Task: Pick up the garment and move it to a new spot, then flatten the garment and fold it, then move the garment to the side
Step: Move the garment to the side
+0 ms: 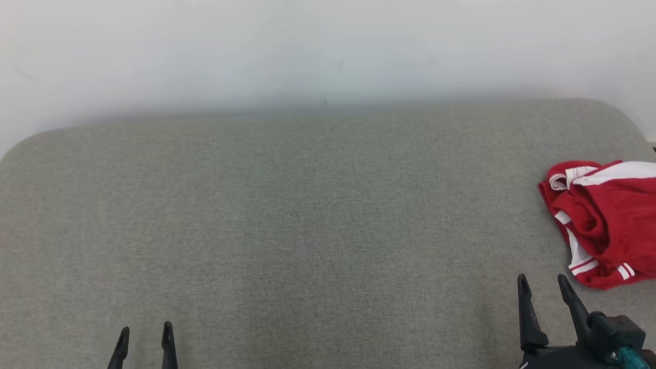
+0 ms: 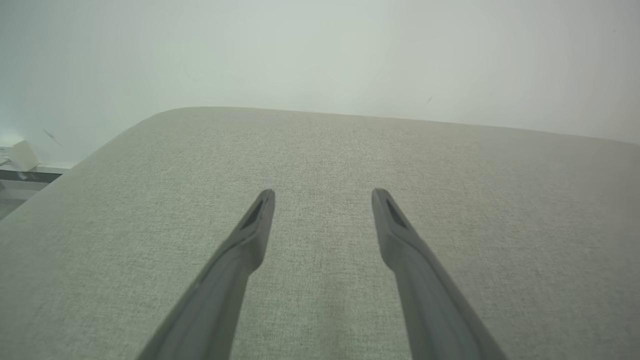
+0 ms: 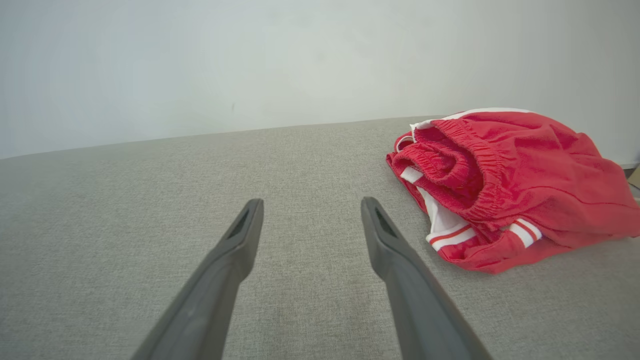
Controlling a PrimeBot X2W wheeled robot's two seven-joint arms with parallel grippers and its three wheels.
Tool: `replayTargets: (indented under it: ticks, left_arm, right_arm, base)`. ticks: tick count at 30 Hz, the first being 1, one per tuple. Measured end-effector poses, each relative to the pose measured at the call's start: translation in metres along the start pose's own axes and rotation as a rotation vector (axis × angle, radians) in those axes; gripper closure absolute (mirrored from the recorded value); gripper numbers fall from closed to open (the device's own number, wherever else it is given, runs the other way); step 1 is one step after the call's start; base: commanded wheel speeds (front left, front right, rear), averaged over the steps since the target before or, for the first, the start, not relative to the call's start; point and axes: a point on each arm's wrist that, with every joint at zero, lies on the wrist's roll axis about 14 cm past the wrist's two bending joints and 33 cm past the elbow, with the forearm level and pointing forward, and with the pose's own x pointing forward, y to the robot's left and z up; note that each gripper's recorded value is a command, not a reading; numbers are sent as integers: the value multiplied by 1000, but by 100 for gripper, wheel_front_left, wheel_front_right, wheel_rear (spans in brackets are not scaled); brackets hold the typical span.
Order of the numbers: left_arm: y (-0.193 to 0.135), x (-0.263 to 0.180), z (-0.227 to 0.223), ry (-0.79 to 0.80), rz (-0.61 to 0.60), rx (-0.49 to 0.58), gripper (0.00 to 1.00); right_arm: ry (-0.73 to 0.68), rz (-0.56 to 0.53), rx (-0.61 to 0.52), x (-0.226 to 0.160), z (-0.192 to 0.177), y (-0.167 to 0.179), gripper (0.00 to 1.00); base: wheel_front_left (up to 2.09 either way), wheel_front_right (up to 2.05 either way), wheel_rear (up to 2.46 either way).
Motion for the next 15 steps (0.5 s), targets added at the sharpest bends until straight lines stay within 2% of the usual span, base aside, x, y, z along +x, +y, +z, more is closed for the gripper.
replayTargets:
  ticks: [15]
  left_arm:
    - [23, -32, 8, -32, 87, -9, 0]
  right_arm:
    - [-81, 85, 2, -18, -1, 28, 0]
  base:
    - [0, 0, 0]
